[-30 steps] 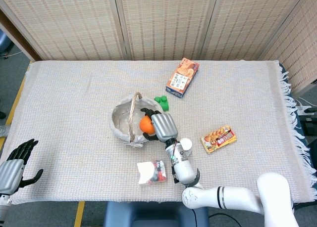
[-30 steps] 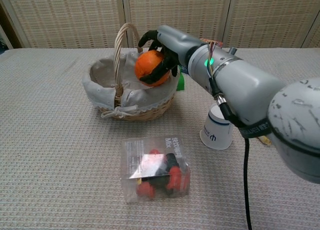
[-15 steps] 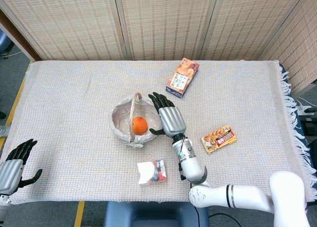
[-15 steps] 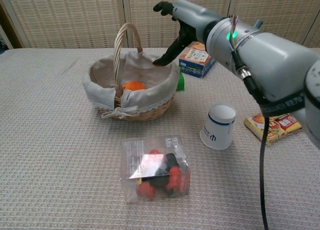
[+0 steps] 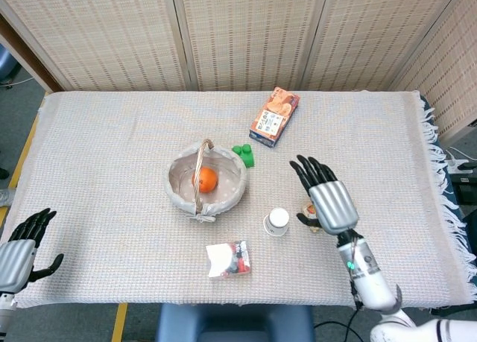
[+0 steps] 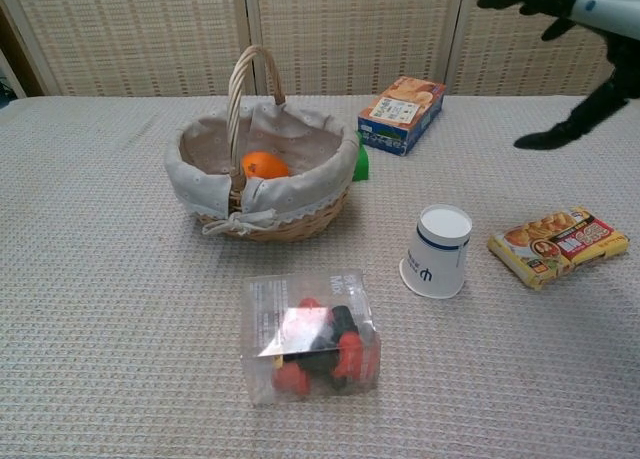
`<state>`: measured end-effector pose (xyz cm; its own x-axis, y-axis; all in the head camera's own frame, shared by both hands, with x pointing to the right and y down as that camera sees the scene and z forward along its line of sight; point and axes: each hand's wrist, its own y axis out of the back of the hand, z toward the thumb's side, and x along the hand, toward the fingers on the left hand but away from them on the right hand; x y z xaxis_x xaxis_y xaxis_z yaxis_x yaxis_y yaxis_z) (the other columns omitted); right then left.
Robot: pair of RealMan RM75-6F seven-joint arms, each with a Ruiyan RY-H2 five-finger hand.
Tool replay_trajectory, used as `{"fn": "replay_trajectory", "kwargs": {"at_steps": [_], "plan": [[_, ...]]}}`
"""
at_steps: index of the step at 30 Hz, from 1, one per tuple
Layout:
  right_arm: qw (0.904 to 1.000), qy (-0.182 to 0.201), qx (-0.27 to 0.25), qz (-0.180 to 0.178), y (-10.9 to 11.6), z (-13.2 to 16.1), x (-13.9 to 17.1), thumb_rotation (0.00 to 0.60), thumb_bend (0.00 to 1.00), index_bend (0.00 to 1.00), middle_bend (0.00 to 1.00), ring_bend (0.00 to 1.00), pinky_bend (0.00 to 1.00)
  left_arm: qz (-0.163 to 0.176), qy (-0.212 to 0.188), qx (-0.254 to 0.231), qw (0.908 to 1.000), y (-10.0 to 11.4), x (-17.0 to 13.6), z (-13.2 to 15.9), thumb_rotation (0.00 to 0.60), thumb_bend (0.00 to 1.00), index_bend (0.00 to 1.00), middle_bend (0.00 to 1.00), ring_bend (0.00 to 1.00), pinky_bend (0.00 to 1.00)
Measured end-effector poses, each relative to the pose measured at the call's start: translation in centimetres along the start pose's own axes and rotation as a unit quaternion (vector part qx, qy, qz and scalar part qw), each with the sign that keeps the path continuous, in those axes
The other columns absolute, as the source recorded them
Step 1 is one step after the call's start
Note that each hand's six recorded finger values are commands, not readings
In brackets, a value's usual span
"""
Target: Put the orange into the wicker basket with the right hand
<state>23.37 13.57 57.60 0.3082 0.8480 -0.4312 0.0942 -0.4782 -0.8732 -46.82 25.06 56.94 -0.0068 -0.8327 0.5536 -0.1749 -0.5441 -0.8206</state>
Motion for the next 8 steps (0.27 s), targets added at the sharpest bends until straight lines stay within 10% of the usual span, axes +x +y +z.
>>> {"fn": "replay_trajectory", "kwargs": {"at_steps": [8], "plan": [[0.9988, -0.002, 0.048, -0.011, -1.7, -5.3, 9.0, 0.6, 0.05, 0.0, 0.0, 0.0, 0.14, 0.013, -0.003, 0.011, 0.9999, 0.1, -0.2, 0.2, 0.6, 0.34, 0.0, 0.0, 0.0, 0.1]]}}
